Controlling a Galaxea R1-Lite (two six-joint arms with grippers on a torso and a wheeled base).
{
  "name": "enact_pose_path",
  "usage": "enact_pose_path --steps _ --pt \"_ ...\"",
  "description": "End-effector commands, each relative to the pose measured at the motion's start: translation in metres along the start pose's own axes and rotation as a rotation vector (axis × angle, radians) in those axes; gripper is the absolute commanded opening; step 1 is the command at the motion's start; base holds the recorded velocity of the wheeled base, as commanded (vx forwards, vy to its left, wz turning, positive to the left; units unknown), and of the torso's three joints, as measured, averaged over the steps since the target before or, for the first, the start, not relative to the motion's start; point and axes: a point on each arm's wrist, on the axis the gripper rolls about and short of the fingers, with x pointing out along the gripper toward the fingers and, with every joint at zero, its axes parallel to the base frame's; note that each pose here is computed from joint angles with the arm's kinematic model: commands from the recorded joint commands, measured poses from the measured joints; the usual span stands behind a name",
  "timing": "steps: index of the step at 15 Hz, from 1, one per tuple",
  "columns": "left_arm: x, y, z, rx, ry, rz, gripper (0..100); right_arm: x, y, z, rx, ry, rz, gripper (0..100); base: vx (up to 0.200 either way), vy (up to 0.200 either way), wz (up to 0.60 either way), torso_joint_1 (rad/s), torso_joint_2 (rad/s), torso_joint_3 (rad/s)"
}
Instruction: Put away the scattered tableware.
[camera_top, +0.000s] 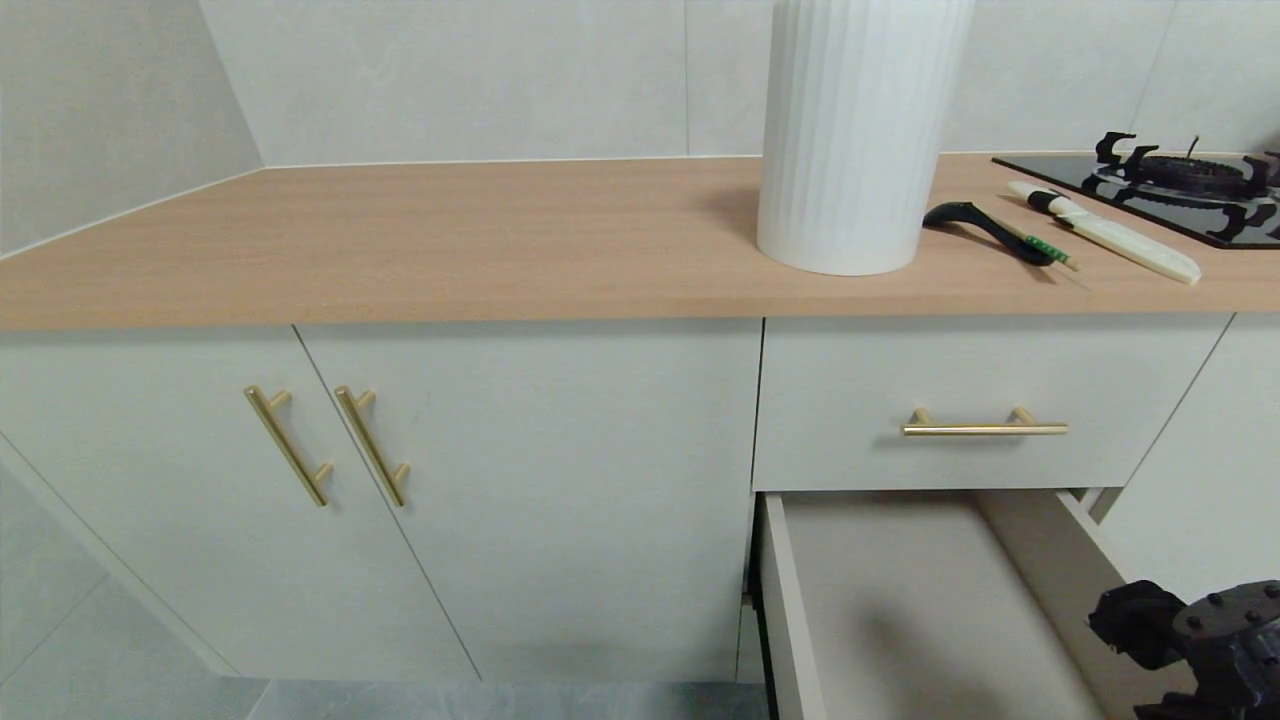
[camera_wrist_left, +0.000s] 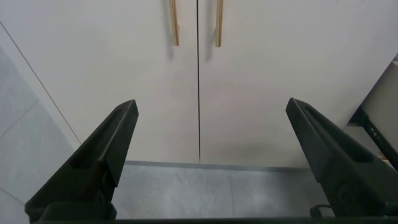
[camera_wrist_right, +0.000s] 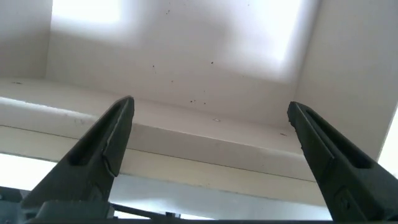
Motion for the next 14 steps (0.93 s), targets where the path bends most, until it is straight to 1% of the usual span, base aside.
enact_pose_path --steps 1,2,3,4,5,7,9,11,12,14 --pt "0.0 0.0 0.0 0.0 0.001 0.001 100 -0.006 0.0 0.009 0.016 -0.057 0.008 100 0.0 0.0 0.0 0.0 0.0 0.0" --pt "0.0 0.0 0.0 0.0 0.001 0.001 100 -0.018 0.0 0.032 0.047 -0.157 0.022 100 0.0 0.0 0.0 0.0 0.0 0.0" --pt "0.0 0.0 0.0 0.0 0.001 0.001 100 -0.029 -0.002 0.053 0.076 -0.22 0.023 100 0.0 0.0 0.0 0.0 0.0 0.0" --pt "0.0 0.0 0.0 0.0 0.001 0.001 100 -0.04 -0.004 0.069 0.099 -0.274 0.031 100 0.0 0.0 0.0 0.0 0.0 0.0" --pt "0.0 0.0 0.0 0.0 0.001 0.001 100 -0.06 -0.006 0.09 0.12 -0.342 0.045 100 0.0 0.0 0.0 0.0 0.0 0.0" --pt "0.0 0.0 0.0 0.0 0.001 0.001 100 -0.095 -0.011 0.119 0.138 -0.403 0.053 100 0.0 0.0 0.0 0.0 0.0 0.0" --pt "0.0 0.0 0.0 0.0 0.001 0.001 100 -0.125 -0.016 0.134 0.139 -0.4 0.057 100 0.0 0.0 0.0 0.0 0.0 0.0" --pt "0.0 0.0 0.0 0.0 0.001 0.001 100 -0.129 -0.02 0.133 0.139 -0.404 0.111 100 0.0 0.0 0.0 0.0 0.0 0.0" --pt "0.0 0.0 0.0 0.0 0.001 0.001 100 -0.127 -0.025 0.133 0.152 -0.399 0.102 100 0.0 0.0 0.0 0.0 0.0 0.0" --pt "0.0 0.0 0.0 0.0 0.001 0.001 100 -0.128 -0.034 0.137 0.159 -0.455 0.069 100 0.0 0.0 0.0 0.0 0.0 0.0"
